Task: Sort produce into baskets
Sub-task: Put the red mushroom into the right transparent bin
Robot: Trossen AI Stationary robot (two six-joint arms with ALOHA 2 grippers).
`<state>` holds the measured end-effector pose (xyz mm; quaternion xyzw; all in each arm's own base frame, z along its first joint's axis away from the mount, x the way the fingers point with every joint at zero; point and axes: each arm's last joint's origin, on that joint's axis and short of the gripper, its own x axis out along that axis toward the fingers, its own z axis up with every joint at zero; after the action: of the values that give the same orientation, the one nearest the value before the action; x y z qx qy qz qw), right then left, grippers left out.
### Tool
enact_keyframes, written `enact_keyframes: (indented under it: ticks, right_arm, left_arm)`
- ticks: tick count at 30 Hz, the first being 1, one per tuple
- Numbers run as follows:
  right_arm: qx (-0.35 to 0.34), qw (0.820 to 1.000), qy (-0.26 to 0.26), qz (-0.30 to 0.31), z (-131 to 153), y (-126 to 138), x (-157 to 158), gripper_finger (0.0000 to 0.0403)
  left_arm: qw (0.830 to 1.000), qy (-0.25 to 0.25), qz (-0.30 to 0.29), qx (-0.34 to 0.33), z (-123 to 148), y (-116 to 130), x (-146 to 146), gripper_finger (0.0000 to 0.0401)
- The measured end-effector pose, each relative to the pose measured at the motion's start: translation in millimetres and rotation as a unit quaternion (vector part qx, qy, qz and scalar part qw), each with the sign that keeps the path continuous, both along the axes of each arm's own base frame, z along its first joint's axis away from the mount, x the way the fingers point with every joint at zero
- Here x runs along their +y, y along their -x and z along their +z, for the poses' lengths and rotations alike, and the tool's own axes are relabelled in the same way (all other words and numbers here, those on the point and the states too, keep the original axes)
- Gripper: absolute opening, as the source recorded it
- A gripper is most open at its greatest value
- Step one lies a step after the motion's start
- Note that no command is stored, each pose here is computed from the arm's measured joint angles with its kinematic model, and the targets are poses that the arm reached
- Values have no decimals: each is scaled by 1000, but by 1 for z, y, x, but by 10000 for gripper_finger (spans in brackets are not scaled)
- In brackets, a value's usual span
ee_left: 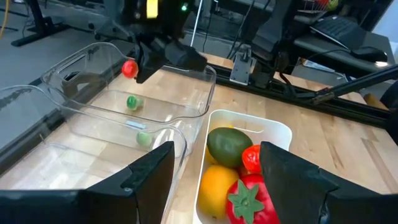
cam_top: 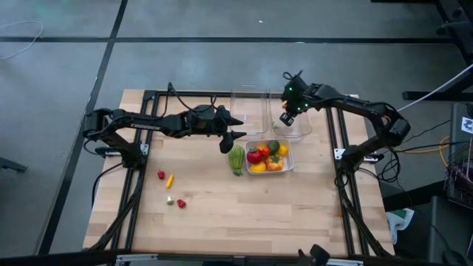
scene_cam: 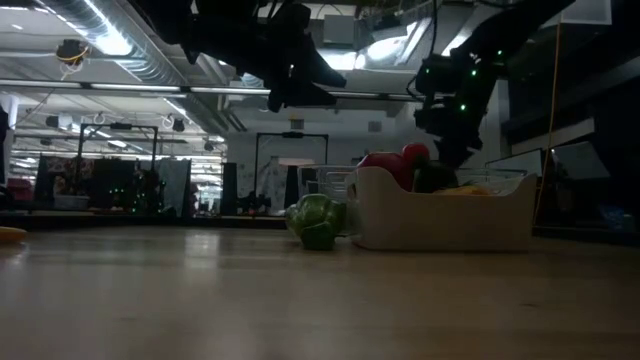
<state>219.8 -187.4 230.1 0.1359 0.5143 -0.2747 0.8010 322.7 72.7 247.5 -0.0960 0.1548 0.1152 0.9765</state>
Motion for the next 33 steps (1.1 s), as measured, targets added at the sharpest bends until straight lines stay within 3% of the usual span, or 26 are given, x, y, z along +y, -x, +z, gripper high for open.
enact_keyframes:
  ticks: [14, 25, 33]
  right_arm:
    - [79, 997, -23, -2, -52, -17, -16, 17]
    - [90, 995, -30, 2, -63, -20, -18, 19]
    - [90, 995, -30, 2, -63, -20, -18, 93]
  left_arm:
    - [1000, 0, 0, -1, 0, 0, 0, 233]
    - [1000, 0, 0, -1, 0, 0, 0, 233]
    - [1000, 0, 0, -1, 0, 0, 0, 233]
